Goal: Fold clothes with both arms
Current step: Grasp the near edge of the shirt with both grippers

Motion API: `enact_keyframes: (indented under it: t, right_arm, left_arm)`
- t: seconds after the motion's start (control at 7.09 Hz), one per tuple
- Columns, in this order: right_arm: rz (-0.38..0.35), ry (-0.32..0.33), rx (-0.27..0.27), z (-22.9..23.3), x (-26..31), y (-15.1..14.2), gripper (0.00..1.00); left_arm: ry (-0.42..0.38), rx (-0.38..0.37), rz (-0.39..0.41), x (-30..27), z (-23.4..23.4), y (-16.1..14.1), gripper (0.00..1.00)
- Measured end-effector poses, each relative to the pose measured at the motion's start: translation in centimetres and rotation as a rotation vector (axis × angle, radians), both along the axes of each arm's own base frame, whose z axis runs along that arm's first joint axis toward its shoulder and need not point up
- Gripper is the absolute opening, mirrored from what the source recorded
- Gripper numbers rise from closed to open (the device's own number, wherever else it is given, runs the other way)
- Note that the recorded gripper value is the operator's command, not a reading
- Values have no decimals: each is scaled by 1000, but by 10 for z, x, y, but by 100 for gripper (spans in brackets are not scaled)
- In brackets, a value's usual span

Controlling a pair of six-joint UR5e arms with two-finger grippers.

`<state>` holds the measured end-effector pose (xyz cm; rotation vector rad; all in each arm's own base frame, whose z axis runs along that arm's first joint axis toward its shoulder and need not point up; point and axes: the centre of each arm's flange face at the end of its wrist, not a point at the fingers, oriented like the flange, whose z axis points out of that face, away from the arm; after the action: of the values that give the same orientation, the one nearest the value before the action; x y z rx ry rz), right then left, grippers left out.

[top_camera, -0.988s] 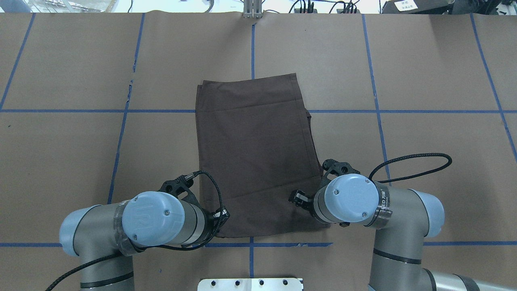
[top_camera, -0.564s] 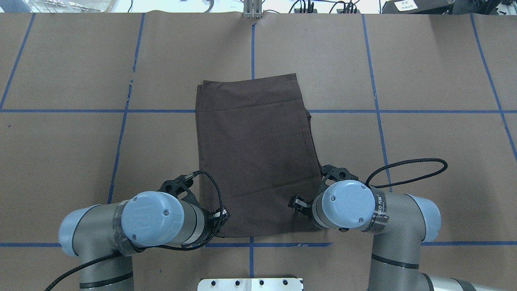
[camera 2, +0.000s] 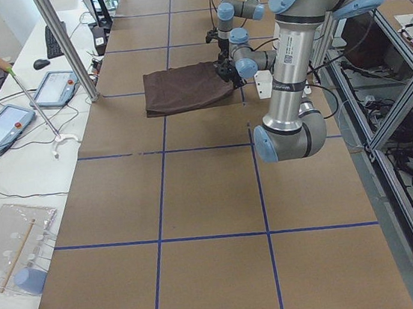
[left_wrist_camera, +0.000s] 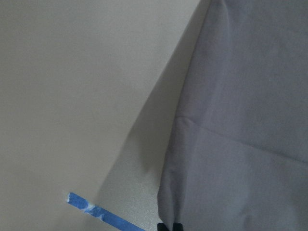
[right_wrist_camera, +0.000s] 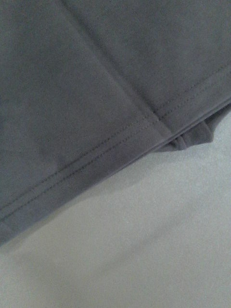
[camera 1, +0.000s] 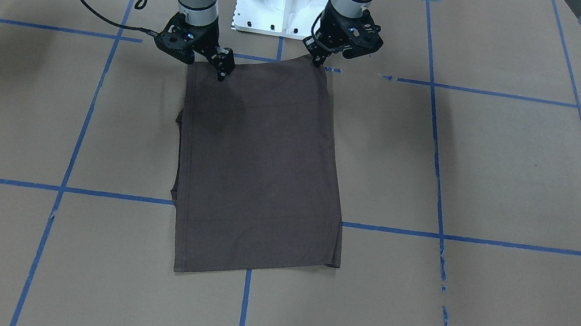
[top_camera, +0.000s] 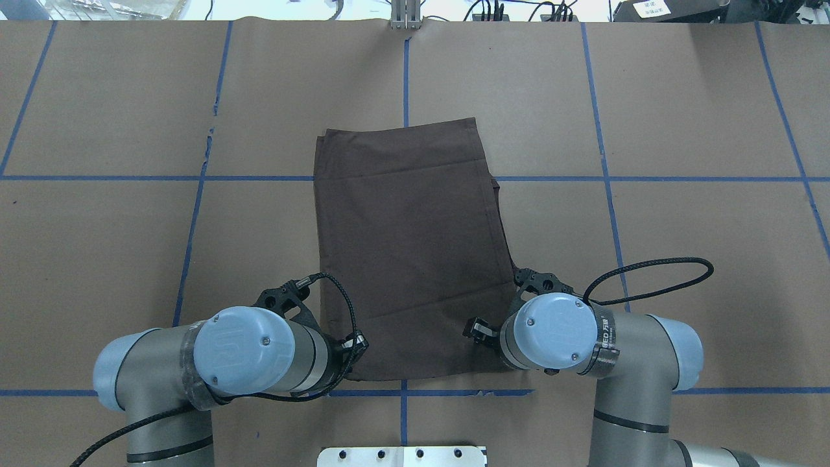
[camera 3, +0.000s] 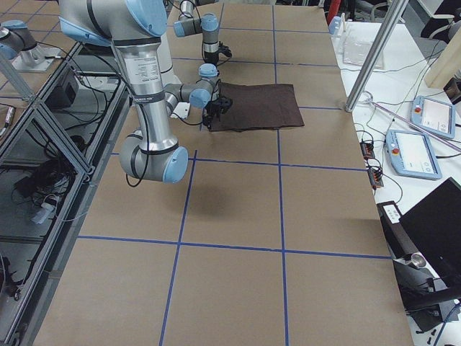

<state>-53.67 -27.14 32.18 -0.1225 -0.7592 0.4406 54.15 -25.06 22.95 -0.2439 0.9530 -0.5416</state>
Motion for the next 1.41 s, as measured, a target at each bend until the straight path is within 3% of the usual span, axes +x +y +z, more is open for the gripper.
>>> enact_keyframes:
  t: [0.14,0.42,1.13,1.41]
  right_arm:
    - [0,1,0,0,0,0,96]
    - [-1,2,0,1,0,-1,44]
    - [-1,0,0,0,0,-1,0]
    - [4,-9,-2,-5,2,-6,0]
  left_arm:
    - [1,0,0,0,0,0,0]
    - [-1,0,-1,0,0,0,0]
    - [-1,0,-3,0,0,-1,0]
    - [-1,0,-3,-1,0,-1,0]
